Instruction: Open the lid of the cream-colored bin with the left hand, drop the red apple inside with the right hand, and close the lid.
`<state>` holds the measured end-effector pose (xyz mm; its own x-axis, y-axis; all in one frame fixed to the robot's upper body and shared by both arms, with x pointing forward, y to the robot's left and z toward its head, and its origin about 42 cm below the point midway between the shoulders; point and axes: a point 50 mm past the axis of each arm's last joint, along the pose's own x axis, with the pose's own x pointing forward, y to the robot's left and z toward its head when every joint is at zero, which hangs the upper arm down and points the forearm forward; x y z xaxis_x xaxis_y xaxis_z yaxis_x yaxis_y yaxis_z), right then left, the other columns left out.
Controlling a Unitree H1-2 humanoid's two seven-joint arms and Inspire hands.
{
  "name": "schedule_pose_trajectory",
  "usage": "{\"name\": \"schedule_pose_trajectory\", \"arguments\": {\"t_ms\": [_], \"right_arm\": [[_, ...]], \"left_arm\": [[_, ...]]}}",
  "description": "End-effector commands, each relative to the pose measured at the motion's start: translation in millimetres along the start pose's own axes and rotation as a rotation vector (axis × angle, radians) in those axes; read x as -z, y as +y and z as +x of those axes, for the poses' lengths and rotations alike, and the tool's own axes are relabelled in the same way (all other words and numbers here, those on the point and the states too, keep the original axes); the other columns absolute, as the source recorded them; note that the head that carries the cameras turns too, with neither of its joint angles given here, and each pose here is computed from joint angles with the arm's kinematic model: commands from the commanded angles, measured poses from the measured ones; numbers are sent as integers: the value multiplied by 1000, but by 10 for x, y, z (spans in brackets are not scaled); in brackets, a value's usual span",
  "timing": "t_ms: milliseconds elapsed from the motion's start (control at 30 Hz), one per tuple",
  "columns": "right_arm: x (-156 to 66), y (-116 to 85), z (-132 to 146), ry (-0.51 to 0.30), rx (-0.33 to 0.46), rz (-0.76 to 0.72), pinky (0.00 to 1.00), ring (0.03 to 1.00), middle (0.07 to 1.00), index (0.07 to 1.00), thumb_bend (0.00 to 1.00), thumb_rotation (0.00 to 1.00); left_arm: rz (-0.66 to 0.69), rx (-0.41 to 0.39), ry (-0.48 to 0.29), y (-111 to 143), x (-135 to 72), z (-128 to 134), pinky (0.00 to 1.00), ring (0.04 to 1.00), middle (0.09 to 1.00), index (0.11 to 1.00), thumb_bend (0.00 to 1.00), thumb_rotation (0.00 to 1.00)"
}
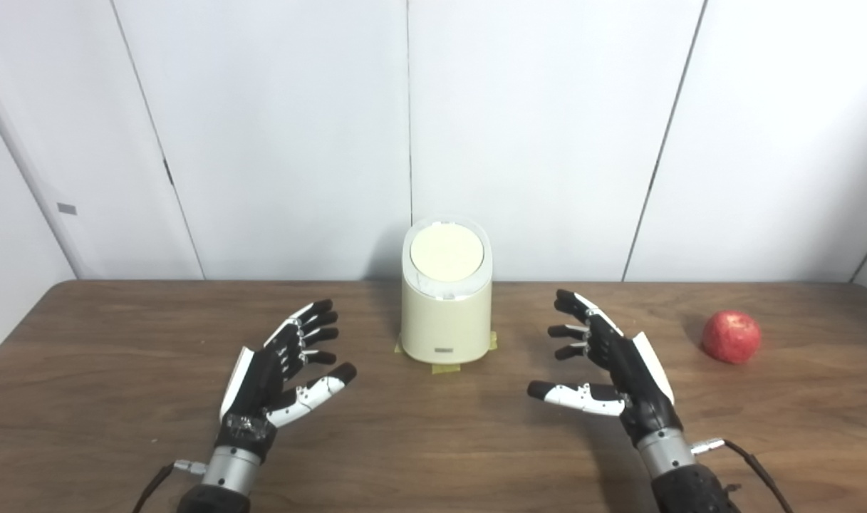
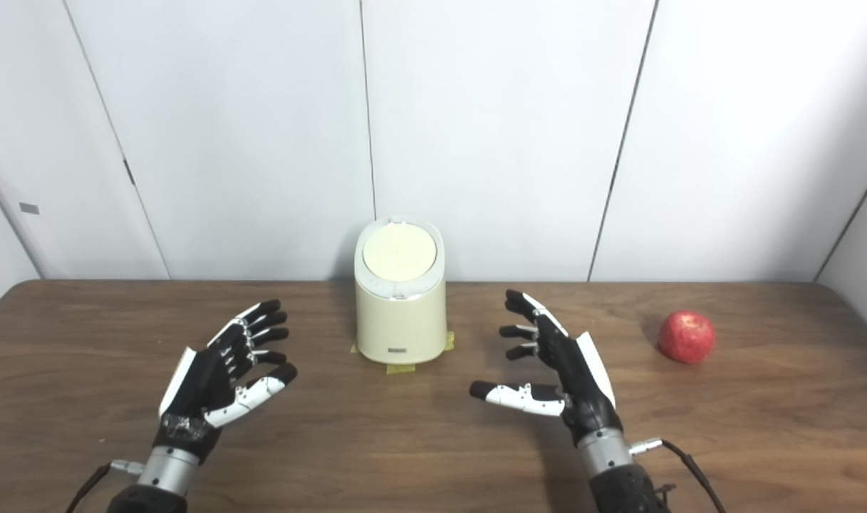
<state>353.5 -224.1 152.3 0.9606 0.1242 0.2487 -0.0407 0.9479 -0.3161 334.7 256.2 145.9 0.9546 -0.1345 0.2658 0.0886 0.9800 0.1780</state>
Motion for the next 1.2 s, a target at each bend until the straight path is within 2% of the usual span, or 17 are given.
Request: {"name": "schedule_pose_trajectory", "arguments": {"t_ms": [0, 400, 533, 600, 733, 800, 867, 1033, 1167], "right_arm": [[-171, -73, 136, -85, 14, -7, 601, 747, 869, 870, 844, 279], [-185, -68, 148, -92, 14, -13, 594, 740, 864, 867, 843, 273], [-189, -68, 147, -92, 11, -8, 592, 741, 865, 868, 840, 275], [-193, -70, 146, -91, 11, -8, 593, 740, 865, 866, 838, 271], [-184, -74, 150, -93, 9, -7, 602, 740, 865, 864, 832, 256], [-178, -76, 149, -94, 11, -14, 606, 744, 866, 865, 829, 255], [-175, -79, 151, -98, 10, -25, 605, 743, 867, 867, 826, 261], [-179, -93, 145, -96, 15, -21, 606, 744, 869, 868, 825, 249], [-167, -107, 132, -96, 13, -18, 603, 744, 867, 869, 827, 258]], "left_arm": [[9, -7, -102, 21, -174, 150, 666, 798, 839, 875, 770, 309], [20, -15, -93, 28, -173, 145, 687, 799, 837, 871, 790, 325], [34, -43, -103, 13, -220, 187, 731, 817, 838, 866, 804, 388], [-7, -72, -115, -9, -310, 276, 797, 842, 848, 865, 817, 429], [25, -155, -143, -29, -555, 513, 819, 835, 848, 861, 835, 463], [38, -174, -156, -38, -661, 639, 821, 845, 851, 862, 827, 446], [48, -173, -165, -46, -739, 761, 799, 855, 861, 865, 823, 412], [54, -153, -165, -112, -902, 1036, 819, 899, 907, 906, 826, 380], [61, -134, -158, -200, -1009, 1242, 855, 939, 937, 929, 799, 300]]}}
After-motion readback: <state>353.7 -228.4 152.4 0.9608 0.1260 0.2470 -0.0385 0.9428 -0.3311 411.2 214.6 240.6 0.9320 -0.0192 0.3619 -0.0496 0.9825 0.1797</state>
